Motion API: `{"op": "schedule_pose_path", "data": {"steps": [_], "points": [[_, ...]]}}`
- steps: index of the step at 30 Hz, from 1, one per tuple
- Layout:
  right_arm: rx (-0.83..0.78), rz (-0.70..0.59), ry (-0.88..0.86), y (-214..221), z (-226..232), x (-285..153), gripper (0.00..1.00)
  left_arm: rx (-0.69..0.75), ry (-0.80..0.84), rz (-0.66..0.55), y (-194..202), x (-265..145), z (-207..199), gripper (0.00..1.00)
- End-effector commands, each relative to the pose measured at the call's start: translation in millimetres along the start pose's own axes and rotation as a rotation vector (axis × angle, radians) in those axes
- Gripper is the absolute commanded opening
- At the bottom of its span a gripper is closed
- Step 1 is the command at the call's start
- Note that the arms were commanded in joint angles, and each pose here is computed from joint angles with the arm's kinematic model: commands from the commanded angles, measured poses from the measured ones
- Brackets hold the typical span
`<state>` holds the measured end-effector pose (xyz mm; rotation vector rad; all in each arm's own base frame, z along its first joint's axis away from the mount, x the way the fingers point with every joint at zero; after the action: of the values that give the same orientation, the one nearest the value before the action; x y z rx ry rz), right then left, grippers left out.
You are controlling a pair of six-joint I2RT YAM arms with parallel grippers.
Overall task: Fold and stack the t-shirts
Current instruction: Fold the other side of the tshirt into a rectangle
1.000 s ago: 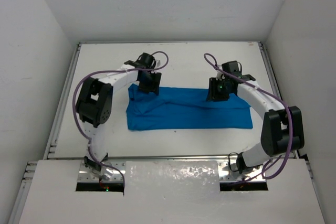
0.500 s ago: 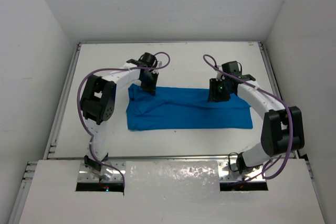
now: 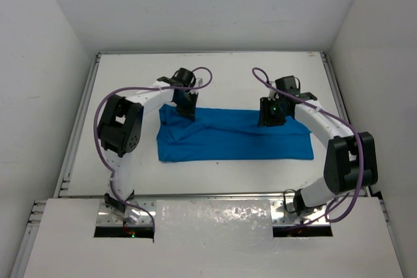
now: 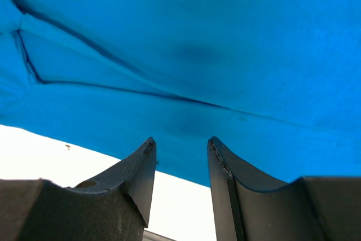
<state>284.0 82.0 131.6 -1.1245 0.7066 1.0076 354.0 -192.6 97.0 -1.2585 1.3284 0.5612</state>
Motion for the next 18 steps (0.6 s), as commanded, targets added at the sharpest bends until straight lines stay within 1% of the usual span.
{"op": "schedule_pose_path", "data": {"steps": [1,4,5,6,7,8,9,10,11,12,13,14,15,18], "points": [[-0.014,-0.056,0.002,-10.7,1.7,-8.4,0.4,0.055,0.046,-0.122,-9.6,-36.5,-27.5,0.0],[-0.016,-0.054,0.011,-10.7,0.1,-9.7,0.4,0.082,0.094,-0.143,8.1,-49.0,-45.6,0.0],[-0.017,-0.052,0.012,-10.5,-0.2,-8.9,0.4,0.086,0.107,-0.116,24.7,-45.6,-49.8,0.0],[-0.014,-0.052,0.012,-10.6,-0.1,-8.5,0.41,0.098,0.123,-0.142,30.1,-56.8,-55.6,0.0],[-0.014,-0.049,0.009,-10.8,0.1,-7.9,0.4,0.102,0.132,-0.149,36.4,-58.4,-59.8,0.0],[-0.009,-0.049,0.008,-10.8,0.4,-7.5,0.41,0.115,0.129,-0.114,55.7,-53.7,-63.4,0.0],[-0.011,-0.048,0.004,-10.5,0.9,-6.7,0.4,0.127,0.125,-0.139,62.1,-61.5,-66.6,0.0],[-0.007,-0.048,0.0,-10.5,1.0,-6.4,0.4,0.122,0.125,-0.131,71.0,-61.4,-68.7,0.0],[-0.003,-0.044,0.0,-10.4,0.4,-4.9,0.4,0.122,0.126,-0.097,90.9,-58.4,-68.4,0.0],[-0.001,-0.04,-0.001,-9.9,0.9,-4.1,0.41,0.114,0.144,-0.082,99.6,-56.1,-68.8,0.0],[0.002,-0.038,-0.009,-9.5,1.6,-3.4,0.4,0.092,0.138,-0.043,114.5,-50.6,-64.7,0.02],[0.008,-0.04,-0.013,-9.7,2.1,-3.0,0.4,0.089,0.135,-0.043,118.4,-52.2,-63.7,0.1],[0.007,-0.043,-0.016,-9.9,2.9,-3.0,0.4,0.085,0.107,-0.041,121.6,-53.5,-60.3,0.24],[0.011,-0.047,-0.023,-11.5,3.3,-2.7,0.41,0.095,0.057,-0.102,112.7,-71.8,-58.6,0.3]]}}
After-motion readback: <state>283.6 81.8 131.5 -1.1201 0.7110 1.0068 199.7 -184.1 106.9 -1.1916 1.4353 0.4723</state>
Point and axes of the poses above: each gripper's point midway between its finger pads, its own x axis out along the fingers, its own z axis along the line the jaws close on, y = z × x, the point moved 7 cm from there along -x, back along the fingers, and after that the axes turned 7 degrees about x, right-handed, at the moved point
